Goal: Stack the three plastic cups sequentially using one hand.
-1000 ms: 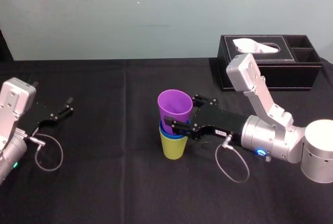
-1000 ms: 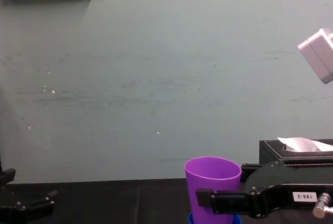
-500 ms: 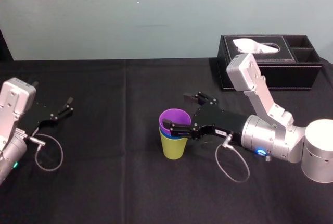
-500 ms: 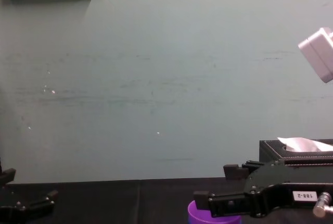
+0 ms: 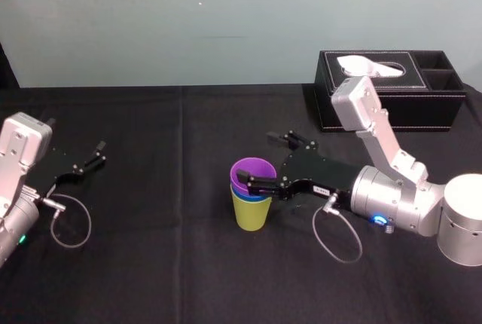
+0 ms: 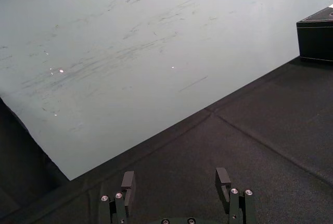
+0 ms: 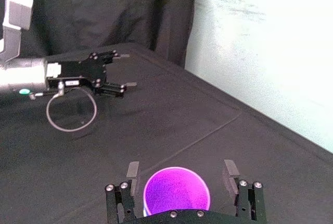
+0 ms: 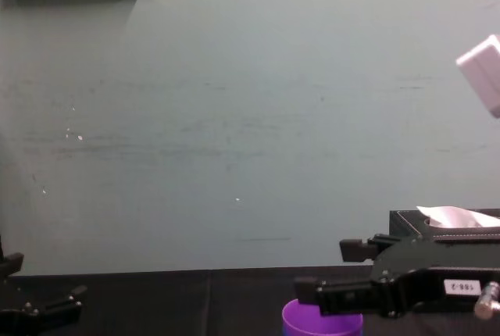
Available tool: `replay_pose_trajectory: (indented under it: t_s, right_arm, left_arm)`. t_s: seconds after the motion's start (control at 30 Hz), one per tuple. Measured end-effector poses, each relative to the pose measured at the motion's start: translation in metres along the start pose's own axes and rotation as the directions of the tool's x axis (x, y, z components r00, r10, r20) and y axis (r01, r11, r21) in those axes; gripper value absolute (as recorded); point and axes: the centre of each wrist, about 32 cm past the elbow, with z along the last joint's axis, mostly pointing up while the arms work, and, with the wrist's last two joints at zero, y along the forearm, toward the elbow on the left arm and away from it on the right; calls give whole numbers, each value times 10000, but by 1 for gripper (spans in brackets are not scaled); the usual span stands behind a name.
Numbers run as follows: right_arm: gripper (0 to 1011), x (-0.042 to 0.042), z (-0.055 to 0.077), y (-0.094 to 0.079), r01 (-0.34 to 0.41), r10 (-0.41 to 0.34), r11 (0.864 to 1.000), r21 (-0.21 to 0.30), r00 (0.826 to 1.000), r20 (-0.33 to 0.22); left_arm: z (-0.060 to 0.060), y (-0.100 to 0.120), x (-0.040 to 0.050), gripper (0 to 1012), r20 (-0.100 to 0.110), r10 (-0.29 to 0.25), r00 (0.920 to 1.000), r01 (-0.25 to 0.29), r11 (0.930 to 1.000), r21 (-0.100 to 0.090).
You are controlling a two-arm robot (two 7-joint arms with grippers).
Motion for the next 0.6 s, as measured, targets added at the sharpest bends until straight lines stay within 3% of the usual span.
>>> replay_pose_trajectory:
  t_s: [0.33,0.6]
  right_arm:
    - [1000,29,-3,-163,884,-878,9954,380,9960,-174]
    - [1000,95,-71,-328,1913,-1911,9802,517,9815,-77]
  left_arm:
    - [0,0,0,1010,0,0,10000,0,10000,0]
    - [0,0,0,1010,0,0,10000,0,10000,0]
